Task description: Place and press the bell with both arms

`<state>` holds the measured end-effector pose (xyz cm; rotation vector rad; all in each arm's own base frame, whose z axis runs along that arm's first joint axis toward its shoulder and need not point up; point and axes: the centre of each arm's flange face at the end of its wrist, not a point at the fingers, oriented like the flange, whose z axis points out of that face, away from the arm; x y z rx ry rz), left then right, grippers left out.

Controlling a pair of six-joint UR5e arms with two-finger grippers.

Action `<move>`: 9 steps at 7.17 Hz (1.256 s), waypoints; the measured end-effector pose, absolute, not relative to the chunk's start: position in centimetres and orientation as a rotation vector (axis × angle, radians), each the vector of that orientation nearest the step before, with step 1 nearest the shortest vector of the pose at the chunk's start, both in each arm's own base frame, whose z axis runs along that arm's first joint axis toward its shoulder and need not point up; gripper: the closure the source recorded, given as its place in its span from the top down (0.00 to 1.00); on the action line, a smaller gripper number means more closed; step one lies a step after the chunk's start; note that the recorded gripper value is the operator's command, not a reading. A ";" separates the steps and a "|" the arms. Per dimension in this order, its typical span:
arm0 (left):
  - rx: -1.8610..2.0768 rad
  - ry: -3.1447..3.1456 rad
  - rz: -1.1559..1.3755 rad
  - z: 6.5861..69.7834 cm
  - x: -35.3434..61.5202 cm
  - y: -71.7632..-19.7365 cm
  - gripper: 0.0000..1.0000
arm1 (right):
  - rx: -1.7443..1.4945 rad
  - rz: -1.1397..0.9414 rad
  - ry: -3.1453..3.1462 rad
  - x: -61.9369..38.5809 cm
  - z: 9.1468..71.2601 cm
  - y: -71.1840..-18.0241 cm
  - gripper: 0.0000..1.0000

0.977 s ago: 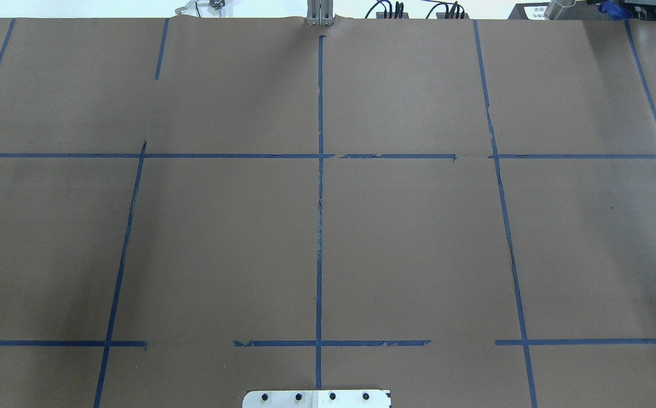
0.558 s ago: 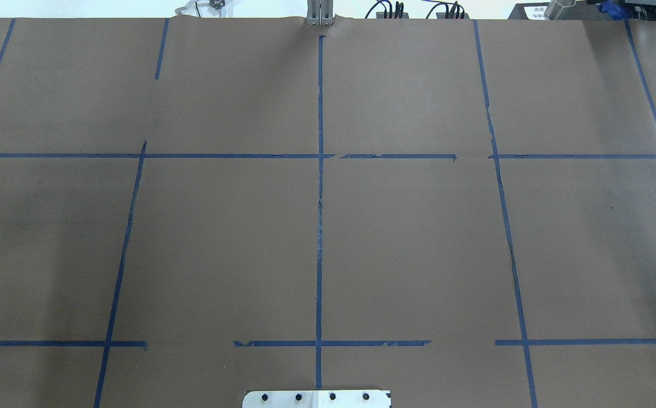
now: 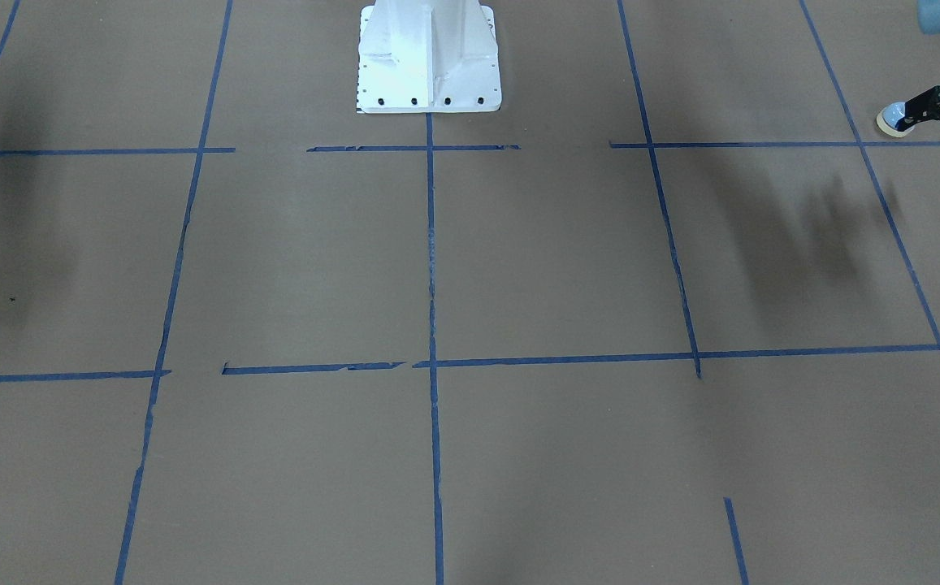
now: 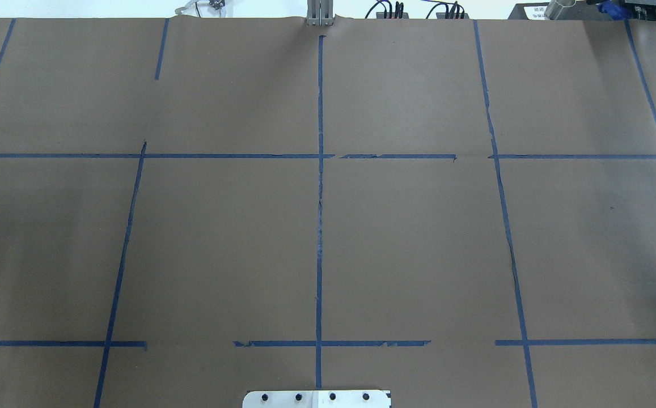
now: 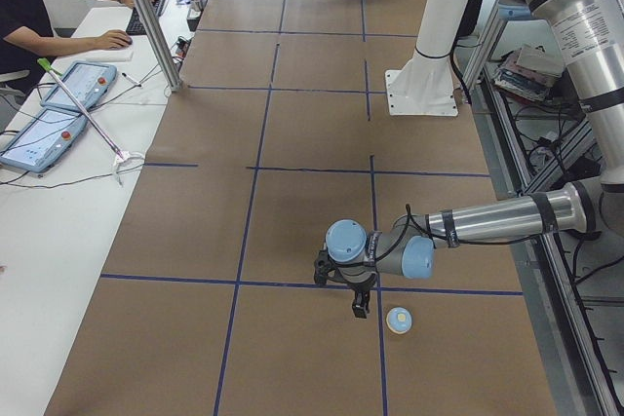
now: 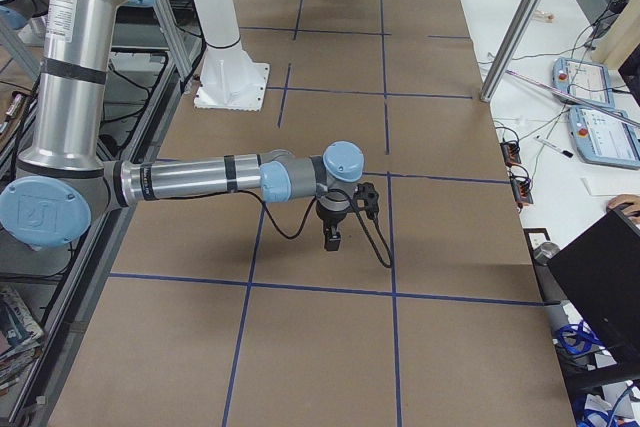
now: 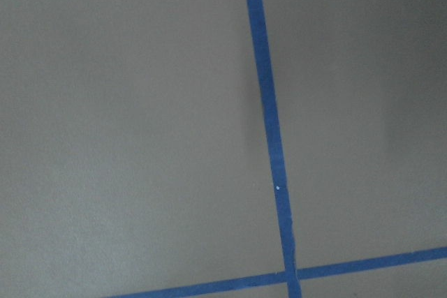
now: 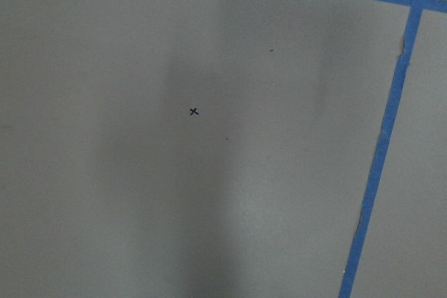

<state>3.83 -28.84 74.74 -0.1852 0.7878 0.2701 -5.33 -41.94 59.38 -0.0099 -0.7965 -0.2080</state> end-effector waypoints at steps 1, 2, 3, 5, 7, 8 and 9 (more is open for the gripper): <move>-0.208 0.782 0.292 76.0 4.4 -28.1 1.00 | -0.004 -0.211 -0.799 -5.4 59.0 -41.9 1.00; -0.221 0.779 0.314 77.7 4.7 -27.2 1.00 | 0.000 -0.213 -0.800 -5.4 58.8 -41.9 1.00; -0.218 0.781 0.331 79.3 4.9 -26.5 1.00 | 0.005 -0.215 -0.801 -5.4 58.5 -42.0 1.00; -0.219 0.786 0.367 80.3 5.6 -25.8 1.00 | 0.019 -0.218 -0.804 -5.3 57.7 -42.0 1.00; -0.240 0.783 0.408 80.7 6.7 -25.3 1.00 | 0.024 -0.220 -0.805 -5.3 57.4 -42.0 1.00; -0.250 0.781 0.420 81.0 6.9 -25.0 1.00 | 0.026 -0.220 -0.805 -5.3 57.3 -42.0 1.00; -0.252 0.780 0.426 81.2 7.0 -24.7 1.00 | 0.029 -0.221 -0.806 -5.3 57.1 -42.0 1.00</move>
